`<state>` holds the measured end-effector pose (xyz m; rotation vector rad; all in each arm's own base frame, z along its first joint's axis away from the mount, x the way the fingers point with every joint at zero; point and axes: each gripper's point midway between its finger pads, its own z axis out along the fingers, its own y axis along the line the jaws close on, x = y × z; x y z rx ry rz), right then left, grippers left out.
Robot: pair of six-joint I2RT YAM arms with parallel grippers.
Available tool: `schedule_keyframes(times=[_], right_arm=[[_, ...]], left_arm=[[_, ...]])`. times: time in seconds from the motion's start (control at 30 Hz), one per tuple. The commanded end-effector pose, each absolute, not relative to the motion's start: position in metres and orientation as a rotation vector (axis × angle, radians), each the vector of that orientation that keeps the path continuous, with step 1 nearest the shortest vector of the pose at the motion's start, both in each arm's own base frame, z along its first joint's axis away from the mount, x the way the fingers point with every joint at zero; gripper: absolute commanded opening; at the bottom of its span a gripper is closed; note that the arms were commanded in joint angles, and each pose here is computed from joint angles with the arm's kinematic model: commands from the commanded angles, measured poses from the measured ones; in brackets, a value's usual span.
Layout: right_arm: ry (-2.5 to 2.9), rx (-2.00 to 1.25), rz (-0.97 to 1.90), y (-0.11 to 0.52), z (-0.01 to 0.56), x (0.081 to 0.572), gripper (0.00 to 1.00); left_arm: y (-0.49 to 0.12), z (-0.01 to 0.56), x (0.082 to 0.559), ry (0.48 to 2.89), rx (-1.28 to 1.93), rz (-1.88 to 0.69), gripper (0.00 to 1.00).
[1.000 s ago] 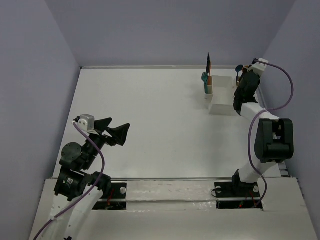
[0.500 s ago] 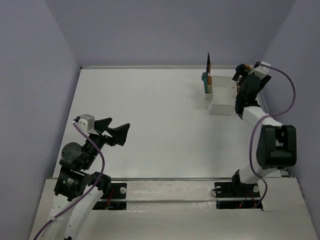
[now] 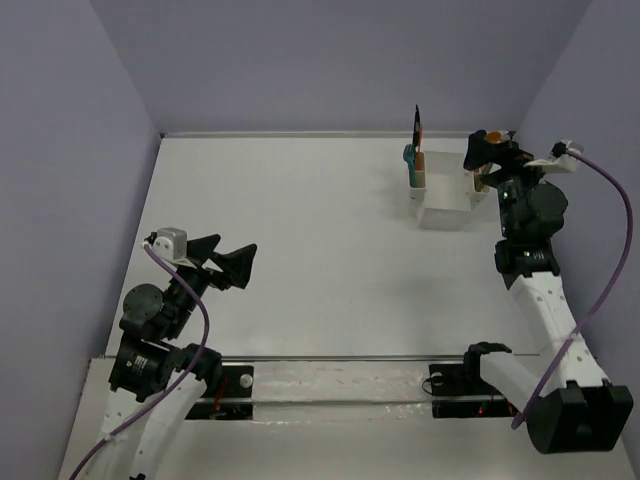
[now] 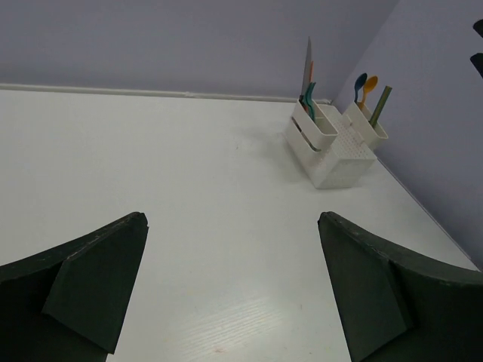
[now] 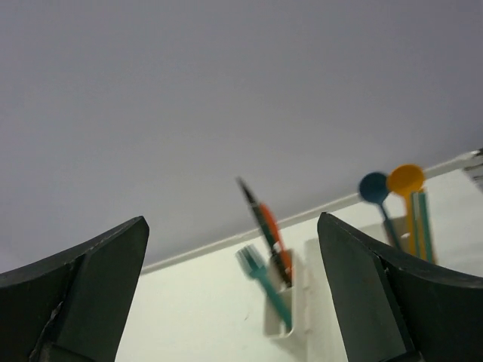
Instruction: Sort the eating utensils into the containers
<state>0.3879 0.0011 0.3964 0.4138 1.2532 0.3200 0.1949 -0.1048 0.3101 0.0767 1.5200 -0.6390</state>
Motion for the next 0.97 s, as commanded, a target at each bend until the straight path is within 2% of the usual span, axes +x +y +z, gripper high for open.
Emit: schedule_keyframes(times=[0.0,0.17,0.47,0.93], right_arm=[[1.355,0.237,0.682,0.068,0.384,0.334,1.0],[1.381,0.128,0.776,0.088,0.397,0.263,1.0],[1.426,0.094,0.666,0.078,0.383,0.198,1.0],[1.438,0.097,0.587,0.068,0.382,0.181,1.0]], left_arm=[[-0.099,0.321,0.201,1.486,0.045,-0.612,0.99],[-0.092,0.32,0.205,1.489,0.012,-0.581,0.99],[-0.082,0.321,0.206,1.475,-0.04,-0.552,0.99],[-0.081,0.318,0.209,1.482,-0.051,-0.543,0.99]])
